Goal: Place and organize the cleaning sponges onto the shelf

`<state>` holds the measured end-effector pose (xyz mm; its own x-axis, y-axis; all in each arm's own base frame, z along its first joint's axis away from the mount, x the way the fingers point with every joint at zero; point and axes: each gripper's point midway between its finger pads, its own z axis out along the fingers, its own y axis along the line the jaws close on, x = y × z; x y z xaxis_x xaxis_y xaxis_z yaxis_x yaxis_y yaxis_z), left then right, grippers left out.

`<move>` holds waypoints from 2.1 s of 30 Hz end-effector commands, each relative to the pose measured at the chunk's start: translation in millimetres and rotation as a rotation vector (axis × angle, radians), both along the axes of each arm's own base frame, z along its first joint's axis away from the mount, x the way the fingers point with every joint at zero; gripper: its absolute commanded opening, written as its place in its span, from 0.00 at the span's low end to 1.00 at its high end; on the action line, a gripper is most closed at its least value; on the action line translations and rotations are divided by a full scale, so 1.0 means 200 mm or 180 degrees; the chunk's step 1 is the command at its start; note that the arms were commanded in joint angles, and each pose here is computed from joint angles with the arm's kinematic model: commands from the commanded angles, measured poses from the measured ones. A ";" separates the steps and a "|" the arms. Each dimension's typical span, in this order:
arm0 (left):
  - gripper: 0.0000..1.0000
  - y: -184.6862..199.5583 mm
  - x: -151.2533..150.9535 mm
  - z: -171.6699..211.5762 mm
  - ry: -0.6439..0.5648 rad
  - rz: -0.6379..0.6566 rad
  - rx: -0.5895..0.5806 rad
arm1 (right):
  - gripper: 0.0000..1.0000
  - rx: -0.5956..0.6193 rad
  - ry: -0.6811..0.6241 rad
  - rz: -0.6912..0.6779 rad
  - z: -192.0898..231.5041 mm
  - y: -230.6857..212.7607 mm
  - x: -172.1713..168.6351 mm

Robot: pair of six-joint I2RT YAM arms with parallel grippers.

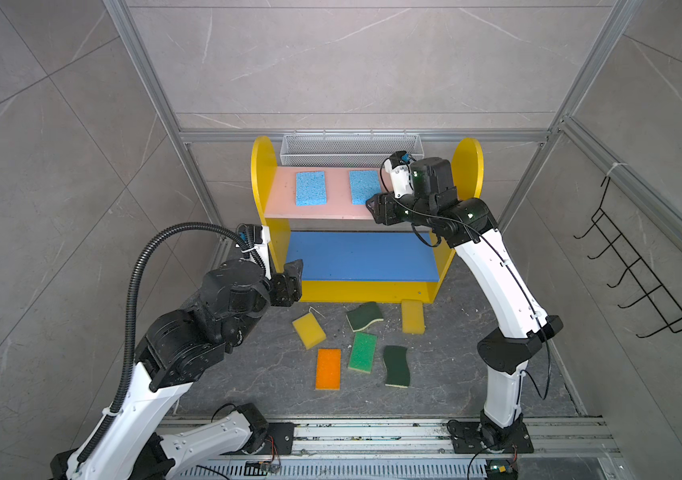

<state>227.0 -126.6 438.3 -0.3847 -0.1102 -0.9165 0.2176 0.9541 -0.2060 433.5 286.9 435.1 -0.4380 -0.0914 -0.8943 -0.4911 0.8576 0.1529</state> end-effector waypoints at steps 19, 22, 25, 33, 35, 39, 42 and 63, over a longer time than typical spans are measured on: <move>0.72 -0.03 0.03 0.06 -0.0090 0.0010 -0.0125 | 0.64 0.0187 0.0156 0.0200 -0.03 0.08 -0.01; 0.72 -0.03 0.03 0.06 -0.0083 0.0004 -0.0127 | 0.64 0.0207 0.0174 0.0211 -0.03 0.08 -0.01; 0.72 -0.03 0.03 0.06 -0.0077 0.0006 -0.0126 | 0.63 0.0221 0.0197 0.0241 -0.03 0.09 -0.01; 0.72 -0.01 0.01 0.07 -0.0102 0.0016 -0.0162 | 0.62 0.0138 0.0207 0.0179 -0.05 0.06 -0.02; 0.72 -0.01 0.01 0.07 -0.0093 0.0016 -0.0160 | 0.62 0.0125 0.0197 0.0154 -0.04 0.05 -0.03; 0.72 -0.01 0.01 0.05 -0.0045 0.0041 -0.0110 | 0.62 0.0127 0.0117 0.0133 0.02 0.00 -0.07; 0.72 0.02 0.01 0.04 -0.0009 0.0113 -0.0059 | 0.63 0.0143 0.0019 0.0137 0.10 -0.03 -0.12; 0.79 0.24 -0.10 -0.59 0.1214 0.0845 0.0735 | 0.78 -0.0103 0.0180 0.0040 -0.09 -0.53 -0.82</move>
